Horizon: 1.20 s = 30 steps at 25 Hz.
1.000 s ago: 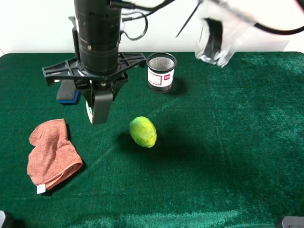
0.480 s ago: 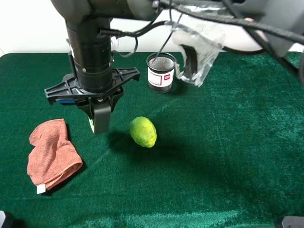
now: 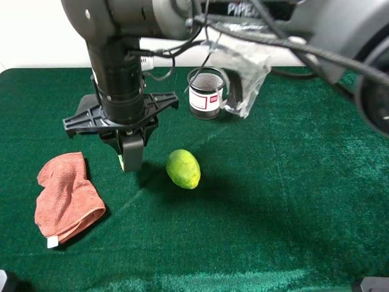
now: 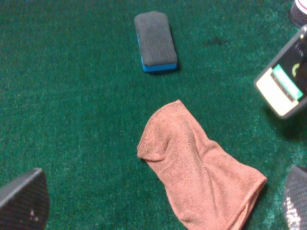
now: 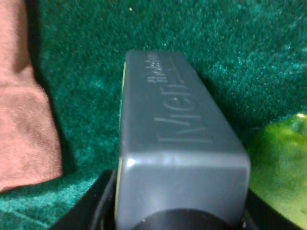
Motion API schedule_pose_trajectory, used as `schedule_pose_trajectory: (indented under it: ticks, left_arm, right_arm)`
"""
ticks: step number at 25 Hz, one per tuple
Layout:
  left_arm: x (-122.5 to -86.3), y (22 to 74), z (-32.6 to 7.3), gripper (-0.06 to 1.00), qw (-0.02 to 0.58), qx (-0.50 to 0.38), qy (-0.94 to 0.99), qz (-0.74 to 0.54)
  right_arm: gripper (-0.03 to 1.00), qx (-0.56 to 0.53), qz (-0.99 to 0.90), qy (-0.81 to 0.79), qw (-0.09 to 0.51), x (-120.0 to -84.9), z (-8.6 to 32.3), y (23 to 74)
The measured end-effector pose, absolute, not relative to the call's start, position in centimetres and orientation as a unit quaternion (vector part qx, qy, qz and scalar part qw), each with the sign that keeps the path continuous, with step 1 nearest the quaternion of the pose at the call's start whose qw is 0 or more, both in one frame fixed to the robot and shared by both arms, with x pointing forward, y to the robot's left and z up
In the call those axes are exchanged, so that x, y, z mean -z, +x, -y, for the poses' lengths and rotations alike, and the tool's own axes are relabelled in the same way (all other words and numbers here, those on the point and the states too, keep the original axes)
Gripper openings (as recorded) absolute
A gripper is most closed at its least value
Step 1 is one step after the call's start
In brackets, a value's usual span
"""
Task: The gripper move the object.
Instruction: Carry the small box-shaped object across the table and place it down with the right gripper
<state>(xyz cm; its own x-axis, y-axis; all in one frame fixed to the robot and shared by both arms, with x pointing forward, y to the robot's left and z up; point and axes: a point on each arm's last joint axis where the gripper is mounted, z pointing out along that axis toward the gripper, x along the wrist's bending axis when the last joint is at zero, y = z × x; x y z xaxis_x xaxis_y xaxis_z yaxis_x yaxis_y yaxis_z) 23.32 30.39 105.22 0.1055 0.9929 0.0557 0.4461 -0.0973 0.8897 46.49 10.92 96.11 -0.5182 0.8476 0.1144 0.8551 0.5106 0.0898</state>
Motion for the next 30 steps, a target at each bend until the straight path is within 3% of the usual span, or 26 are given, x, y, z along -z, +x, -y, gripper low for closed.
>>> schedule_pose_trajectory:
  ticks: [12, 30]
  left_arm:
    - [-105.2, 23.3, -30.4, 0.99, 0.372, -0.367, 0.643, -0.559]
    - [-105.2, 23.3, -30.4, 0.99, 0.372, -0.367, 0.643, -0.559]
  right_arm:
    - [0.32, 0.038, 0.871, -0.488, 0.03, -93.3, -11.5, 46.1]
    - [0.32, 0.051, 0.87, -0.489, 0.03, -93.3, -11.7, 46.3]
